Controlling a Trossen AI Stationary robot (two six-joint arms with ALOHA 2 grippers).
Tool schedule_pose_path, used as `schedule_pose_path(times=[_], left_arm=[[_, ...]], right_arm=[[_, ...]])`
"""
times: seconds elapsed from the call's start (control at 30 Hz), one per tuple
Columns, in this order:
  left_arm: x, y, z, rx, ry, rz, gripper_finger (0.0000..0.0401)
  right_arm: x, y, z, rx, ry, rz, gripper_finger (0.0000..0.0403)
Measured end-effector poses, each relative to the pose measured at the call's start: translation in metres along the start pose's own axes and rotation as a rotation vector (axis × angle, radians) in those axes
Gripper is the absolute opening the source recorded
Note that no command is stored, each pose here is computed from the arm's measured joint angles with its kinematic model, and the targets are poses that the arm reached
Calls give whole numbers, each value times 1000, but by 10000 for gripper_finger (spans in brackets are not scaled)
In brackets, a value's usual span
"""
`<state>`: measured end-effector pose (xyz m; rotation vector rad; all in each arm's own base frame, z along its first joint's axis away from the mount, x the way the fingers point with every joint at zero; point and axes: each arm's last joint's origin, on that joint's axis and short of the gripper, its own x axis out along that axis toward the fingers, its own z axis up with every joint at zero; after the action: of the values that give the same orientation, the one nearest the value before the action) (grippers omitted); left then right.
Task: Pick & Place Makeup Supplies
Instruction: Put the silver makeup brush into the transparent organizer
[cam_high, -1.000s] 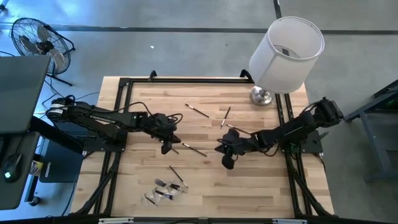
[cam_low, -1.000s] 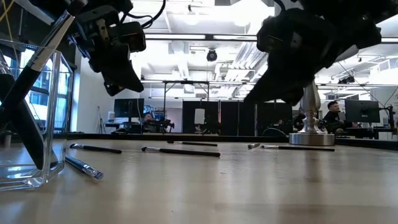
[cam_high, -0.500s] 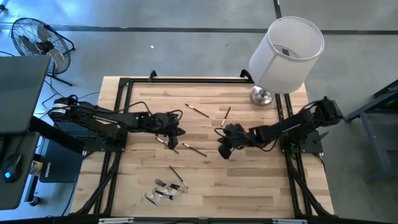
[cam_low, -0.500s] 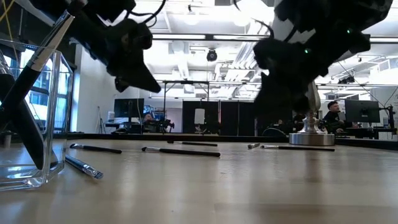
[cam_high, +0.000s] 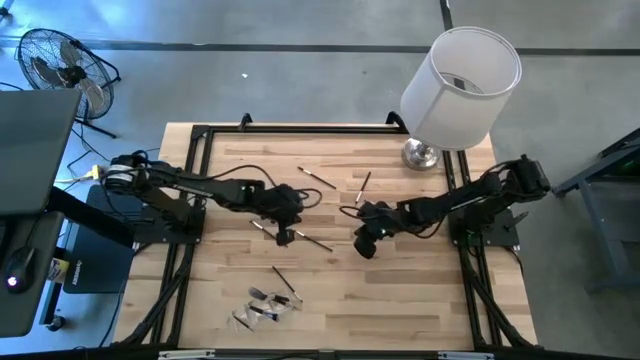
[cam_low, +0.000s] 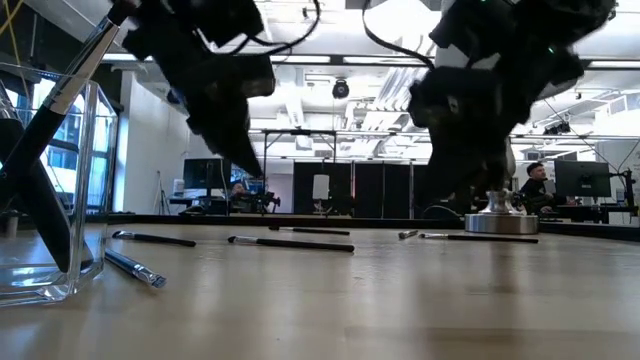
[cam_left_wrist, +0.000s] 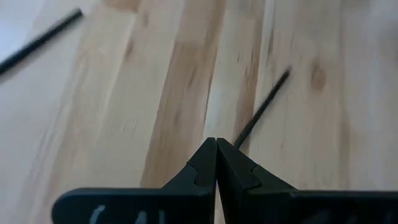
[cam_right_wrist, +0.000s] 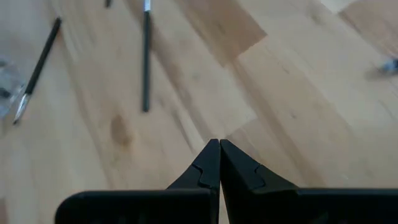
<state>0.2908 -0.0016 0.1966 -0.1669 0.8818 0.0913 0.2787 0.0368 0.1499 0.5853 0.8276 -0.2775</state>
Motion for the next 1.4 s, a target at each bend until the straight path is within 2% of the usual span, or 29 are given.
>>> schedule_pose_path(times=[0.17,0.27,0.47,0.7,0.93,1.13,1.27,1.4], left_arm=[[-2,-1,6,142,105,16,0],[-2,-1,4,230,124,12,0],[-2,0,0,408,160,-12,0],[-2,1,-4,421,197,-12,0],[-3,1,-6,422,226,-10,0],[-3,1,-7,422,228,-10,0],[-3,1,-7,422,228,-10,0],[-3,1,-7,422,227,-10,0]], right_arm=[[4,20,22,-129,52,-70,0],[14,35,38,-195,85,-105,0],[39,62,64,-288,112,-105,0],[57,69,69,-281,113,-106,18],[66,67,64,-197,134,-128,76],[66,73,57,-209,142,-118,122],[69,78,50,-238,137,-134,134],[89,78,35,-248,180,-126,133]])
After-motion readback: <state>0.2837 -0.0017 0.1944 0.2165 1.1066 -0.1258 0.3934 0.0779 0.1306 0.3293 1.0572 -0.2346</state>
